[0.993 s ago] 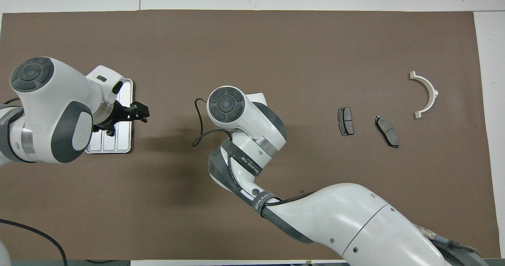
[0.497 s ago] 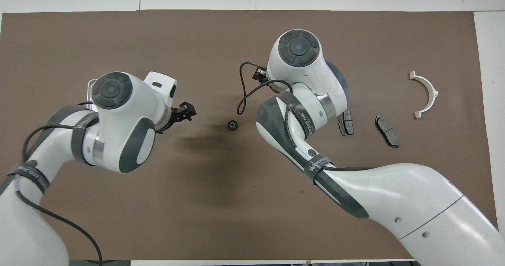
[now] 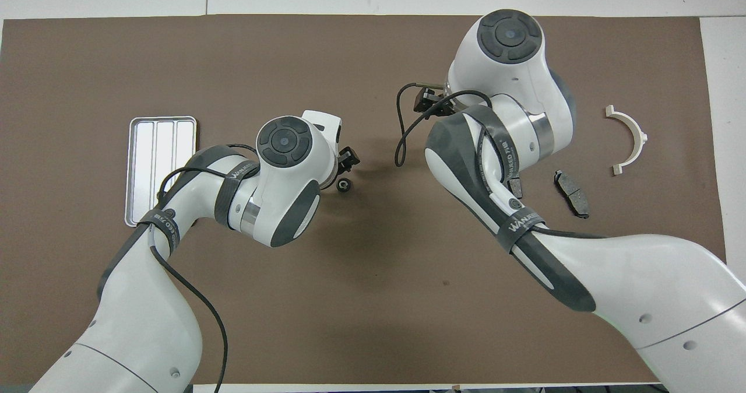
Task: Pick bearing gear from pile to tray
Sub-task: 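Grasp the gear with the left gripper while the right gripper returns, then carry the gear to the tray and lower it with the left gripper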
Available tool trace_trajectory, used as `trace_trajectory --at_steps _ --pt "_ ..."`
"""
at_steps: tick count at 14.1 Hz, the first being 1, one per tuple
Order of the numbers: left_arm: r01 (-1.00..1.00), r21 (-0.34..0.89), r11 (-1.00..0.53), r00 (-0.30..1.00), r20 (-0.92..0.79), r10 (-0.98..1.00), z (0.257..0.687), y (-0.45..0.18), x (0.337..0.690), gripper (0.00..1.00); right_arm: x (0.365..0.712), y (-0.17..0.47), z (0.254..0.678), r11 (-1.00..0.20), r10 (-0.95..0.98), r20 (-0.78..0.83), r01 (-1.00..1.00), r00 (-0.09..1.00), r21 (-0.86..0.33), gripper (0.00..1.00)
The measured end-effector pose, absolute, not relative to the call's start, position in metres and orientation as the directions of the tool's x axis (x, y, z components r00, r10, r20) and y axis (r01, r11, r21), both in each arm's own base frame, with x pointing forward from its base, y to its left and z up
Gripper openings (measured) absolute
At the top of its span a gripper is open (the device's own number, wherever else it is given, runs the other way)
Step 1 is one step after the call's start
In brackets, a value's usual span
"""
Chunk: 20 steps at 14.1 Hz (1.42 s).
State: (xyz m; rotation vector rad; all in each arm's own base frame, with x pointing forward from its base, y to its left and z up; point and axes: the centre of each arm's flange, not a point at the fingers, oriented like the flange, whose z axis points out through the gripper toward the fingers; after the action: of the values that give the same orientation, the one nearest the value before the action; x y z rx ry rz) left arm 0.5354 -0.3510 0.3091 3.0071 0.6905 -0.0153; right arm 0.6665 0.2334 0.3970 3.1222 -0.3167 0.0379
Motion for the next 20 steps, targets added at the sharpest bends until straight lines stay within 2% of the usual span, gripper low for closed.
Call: trace_trajectory --at_steps 5,6,8,9,11,14,15,18,19,20 --pt "0.444 0.066 -0.893 0.896 -0.016 0.444 0.306 -0.366 0.528 1.00 0.663 0.141 0.446 -1.000 0.014 0.032 0.014 0.999 -0.011 1.00" --pt "0.444 0.064 -0.894 0.896 -0.017 0.443 0.305 -0.367 0.527 0.92 0.658 0.124 0.459 -0.999 0.038 0.028 0.038 0.999 -0.005 1.00" --pt "0.441 0.059 -0.895 0.897 -0.019 0.441 0.301 -0.370 0.525 0.90 0.643 0.097 0.489 -0.997 0.074 0.015 0.074 0.997 0.005 1.00" --pt "0.444 0.057 -0.894 0.896 -0.021 0.443 0.300 -0.371 0.524 0.90 0.635 0.087 0.504 -0.996 0.089 0.007 0.089 0.996 0.009 1.00" --pt "0.451 0.055 -0.891 0.892 -0.022 0.451 0.298 -0.372 0.523 0.80 0.617 0.073 0.535 -0.993 0.116 -0.004 0.116 0.993 0.017 1.00" --pt "0.461 0.054 -0.886 0.888 -0.023 0.460 0.297 -0.371 0.524 0.83 0.587 0.052 0.577 -0.991 0.127 -0.029 0.128 0.991 0.026 1.00" --pt "0.462 0.055 -0.885 0.887 -0.023 0.461 0.297 -0.371 0.524 0.81 0.578 0.046 0.588 -0.992 0.122 -0.036 0.123 0.992 0.027 1.00" --pt "0.468 0.042 -0.883 0.884 -0.027 0.467 0.289 -0.374 0.520 0.80 0.558 0.037 0.605 -0.994 0.106 -0.055 0.108 0.993 0.029 1.00" --pt "0.467 0.034 -0.884 0.884 -0.020 0.467 0.287 -0.376 0.520 0.78 0.554 0.035 0.607 -0.994 0.102 -0.061 0.104 0.993 0.029 1.00" --pt "0.471 0.034 -0.881 0.882 -0.018 0.471 0.290 -0.378 0.521 0.71 0.551 0.033 0.608 -0.994 0.100 -0.065 0.102 0.993 0.029 1.00"
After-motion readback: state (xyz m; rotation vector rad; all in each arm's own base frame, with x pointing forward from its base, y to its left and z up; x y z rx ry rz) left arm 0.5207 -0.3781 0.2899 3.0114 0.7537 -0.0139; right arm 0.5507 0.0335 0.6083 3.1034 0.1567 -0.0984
